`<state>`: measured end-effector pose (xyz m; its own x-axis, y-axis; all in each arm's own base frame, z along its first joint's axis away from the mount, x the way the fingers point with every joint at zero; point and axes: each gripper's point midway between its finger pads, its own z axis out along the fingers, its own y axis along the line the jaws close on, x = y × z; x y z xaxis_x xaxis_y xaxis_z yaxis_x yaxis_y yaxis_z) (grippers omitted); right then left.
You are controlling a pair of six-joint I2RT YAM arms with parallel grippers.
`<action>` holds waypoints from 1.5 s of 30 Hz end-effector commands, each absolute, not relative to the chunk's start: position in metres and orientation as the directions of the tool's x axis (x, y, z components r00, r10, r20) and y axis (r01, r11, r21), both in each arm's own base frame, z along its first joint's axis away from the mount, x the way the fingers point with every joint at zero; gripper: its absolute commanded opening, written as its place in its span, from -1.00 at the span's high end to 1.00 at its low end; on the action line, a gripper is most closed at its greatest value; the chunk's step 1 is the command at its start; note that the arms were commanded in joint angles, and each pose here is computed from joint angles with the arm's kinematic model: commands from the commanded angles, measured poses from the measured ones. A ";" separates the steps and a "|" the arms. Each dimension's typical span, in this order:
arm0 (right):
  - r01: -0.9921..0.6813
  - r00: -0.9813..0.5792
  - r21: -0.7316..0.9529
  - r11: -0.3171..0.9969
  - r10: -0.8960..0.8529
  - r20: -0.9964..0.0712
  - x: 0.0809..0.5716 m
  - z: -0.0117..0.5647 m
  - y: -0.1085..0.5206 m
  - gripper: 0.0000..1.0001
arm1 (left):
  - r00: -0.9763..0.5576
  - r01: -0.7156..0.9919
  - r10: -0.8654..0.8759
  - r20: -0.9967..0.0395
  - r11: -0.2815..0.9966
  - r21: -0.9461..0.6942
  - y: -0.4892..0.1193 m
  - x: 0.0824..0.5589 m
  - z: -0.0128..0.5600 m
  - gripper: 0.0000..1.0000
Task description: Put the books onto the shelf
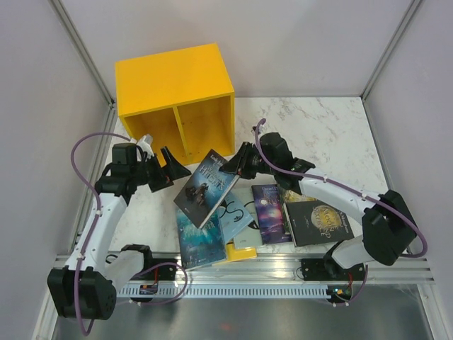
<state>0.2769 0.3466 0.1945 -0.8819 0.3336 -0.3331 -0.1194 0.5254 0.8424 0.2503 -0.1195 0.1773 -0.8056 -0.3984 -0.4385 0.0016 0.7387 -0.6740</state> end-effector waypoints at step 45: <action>-0.261 -0.910 0.965 0.005 0.332 -0.248 0.286 0.344 0.345 1.00 | -0.808 0.420 -0.321 -0.493 0.273 -0.866 -0.197 0.189 0.315 -0.51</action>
